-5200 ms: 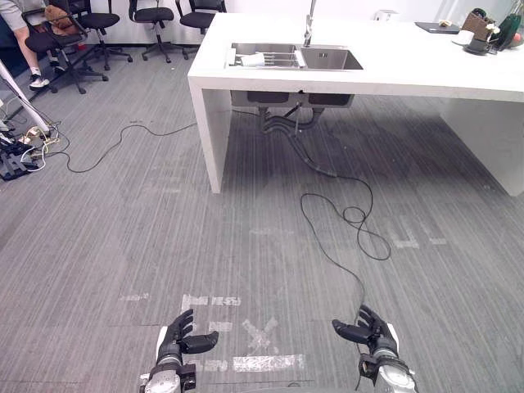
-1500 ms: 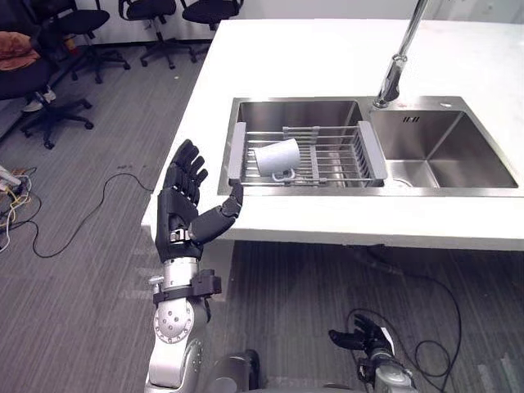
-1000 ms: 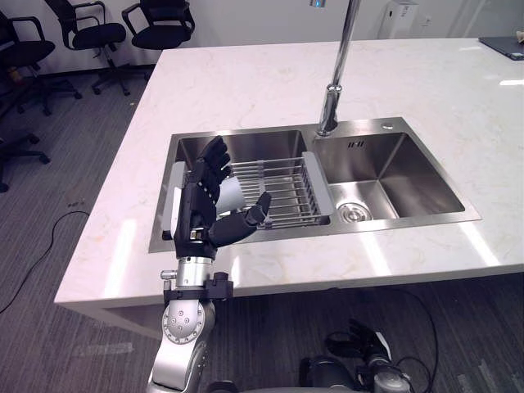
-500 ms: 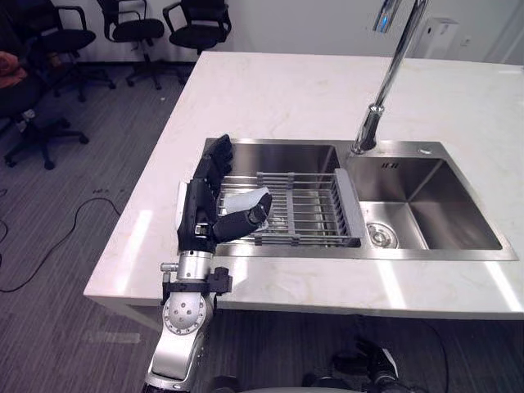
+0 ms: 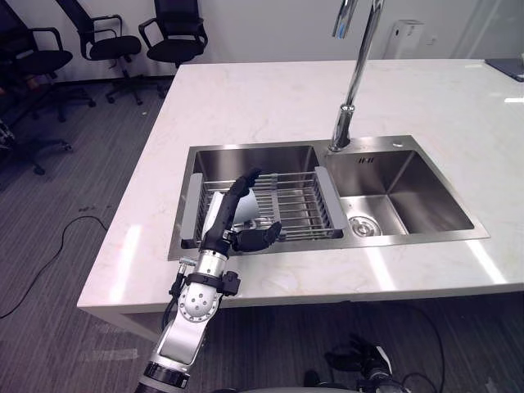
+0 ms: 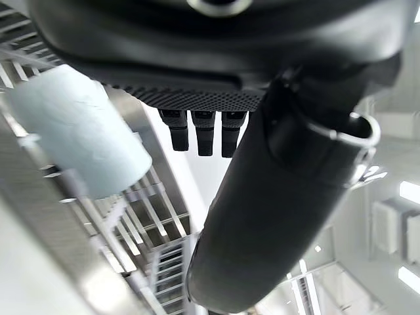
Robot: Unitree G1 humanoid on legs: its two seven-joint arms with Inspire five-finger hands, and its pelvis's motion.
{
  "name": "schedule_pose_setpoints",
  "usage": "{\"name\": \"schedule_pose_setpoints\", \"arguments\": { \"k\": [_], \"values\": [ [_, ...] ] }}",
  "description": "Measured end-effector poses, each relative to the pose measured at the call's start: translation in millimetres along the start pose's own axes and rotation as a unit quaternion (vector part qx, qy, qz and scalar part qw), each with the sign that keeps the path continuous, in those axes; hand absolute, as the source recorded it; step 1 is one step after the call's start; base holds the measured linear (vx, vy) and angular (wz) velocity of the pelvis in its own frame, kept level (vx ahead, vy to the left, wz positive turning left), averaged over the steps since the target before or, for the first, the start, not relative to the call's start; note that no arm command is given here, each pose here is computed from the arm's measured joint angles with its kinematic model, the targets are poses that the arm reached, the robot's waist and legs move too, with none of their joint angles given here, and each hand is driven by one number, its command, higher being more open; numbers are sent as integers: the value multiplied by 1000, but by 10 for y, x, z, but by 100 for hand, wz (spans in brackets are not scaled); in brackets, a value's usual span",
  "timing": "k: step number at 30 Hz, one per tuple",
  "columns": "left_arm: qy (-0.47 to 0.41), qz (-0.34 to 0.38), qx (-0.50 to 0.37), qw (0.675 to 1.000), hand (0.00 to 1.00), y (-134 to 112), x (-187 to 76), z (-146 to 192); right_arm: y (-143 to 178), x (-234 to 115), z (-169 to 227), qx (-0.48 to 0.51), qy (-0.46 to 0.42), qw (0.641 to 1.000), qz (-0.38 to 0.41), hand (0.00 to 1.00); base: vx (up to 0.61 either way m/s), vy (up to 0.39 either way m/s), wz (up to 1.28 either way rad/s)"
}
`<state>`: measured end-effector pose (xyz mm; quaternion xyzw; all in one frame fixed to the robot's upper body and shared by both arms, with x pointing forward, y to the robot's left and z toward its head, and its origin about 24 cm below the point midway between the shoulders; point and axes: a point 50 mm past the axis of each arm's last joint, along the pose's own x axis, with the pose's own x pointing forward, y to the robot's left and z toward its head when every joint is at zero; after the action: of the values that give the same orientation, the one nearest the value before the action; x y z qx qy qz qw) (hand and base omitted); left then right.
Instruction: Walk over to the sink, pick up the cup, carry it to the dishwasher, place the cup inside the dishwasher, then close the dishwasher door
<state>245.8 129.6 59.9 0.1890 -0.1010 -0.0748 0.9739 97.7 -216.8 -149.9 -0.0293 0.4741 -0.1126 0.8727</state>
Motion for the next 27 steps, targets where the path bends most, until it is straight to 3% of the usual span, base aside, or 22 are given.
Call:
{"name": "schedule_pose_setpoints", "arguments": {
  "k": [9, 17, 27],
  "values": [
    [13, 0, 50, 999, 90, 83, 64, -84, -49, -14, -61, -4, 10, 1000, -3, 90, 10, 1, 0],
    [8, 98, 57, 994, 90, 373, 127, -61, -89, -45, -171, -2, 28, 1000, -10, 90, 12, 5, -1],
    [14, 131, 59, 989, 90, 445, 117, -83, -91, -49, -185, -2, 31, 999, -11, 90, -56, -3, -3]
  ]
}}
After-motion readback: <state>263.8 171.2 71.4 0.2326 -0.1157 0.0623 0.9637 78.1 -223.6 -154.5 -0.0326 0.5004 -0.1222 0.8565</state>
